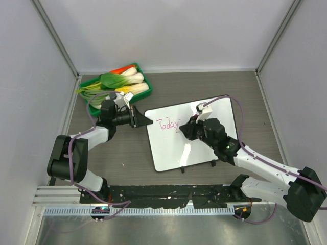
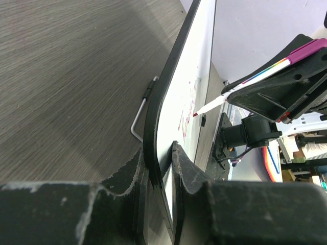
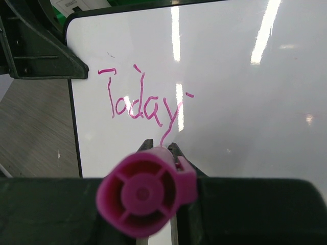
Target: Write a sentence on the whiteboard
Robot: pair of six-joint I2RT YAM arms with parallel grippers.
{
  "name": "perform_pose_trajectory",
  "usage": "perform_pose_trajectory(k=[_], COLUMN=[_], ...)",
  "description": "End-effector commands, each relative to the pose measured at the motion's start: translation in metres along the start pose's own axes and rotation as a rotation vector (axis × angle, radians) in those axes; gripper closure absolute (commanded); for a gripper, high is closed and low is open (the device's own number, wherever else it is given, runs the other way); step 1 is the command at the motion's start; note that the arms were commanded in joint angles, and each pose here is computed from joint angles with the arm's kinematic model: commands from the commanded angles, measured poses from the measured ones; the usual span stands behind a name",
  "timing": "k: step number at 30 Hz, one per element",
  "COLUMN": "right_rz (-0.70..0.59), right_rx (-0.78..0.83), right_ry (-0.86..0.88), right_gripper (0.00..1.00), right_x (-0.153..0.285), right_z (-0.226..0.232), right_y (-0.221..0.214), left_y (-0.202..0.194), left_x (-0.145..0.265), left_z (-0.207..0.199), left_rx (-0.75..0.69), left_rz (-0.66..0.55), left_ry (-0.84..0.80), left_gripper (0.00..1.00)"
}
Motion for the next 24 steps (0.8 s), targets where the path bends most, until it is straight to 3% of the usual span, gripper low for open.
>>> perform_pose_trajectory(k=[1,7,12,24], right_rz=[-0.018,-0.093,-0.145,-0.176], right_rx=[0.007,-0.011,-0.018,-0.04], right_ry=[0.043,0.101,0.051,-0.043], right_gripper=[0.99,0.98,0.99,0.99], right_x=[0.009,0.011,0.008,-0.003], right_z=[0.007,0.022,0.012,-0.019], right_y=[0.009,0.041,0.062,0.074], left_y=[-0.012,-0.011,-0.011,-0.012], left_x=[-0.006,-0.007,-0.006,-0.006], left_z=[0.009,0.01,0.009,0.009], left_rx=[-0.09,-0.089,-0.092,-0.09], left_rz=[0.035,0.037,0.035,0.037], left_ry=[0.031,0.03,0.029,0.031], left_gripper=[1.0,1.0,1.0,1.0])
Point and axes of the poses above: each gripper's point midway between its finger pads, its own x axis back along the fingers, its own z axis along the line the jaws close on, y = z × x, the point moved 5 cm from there along x, back along the fingers, and after that the axes turned 6 degrees about x, right-handed, at the moved point
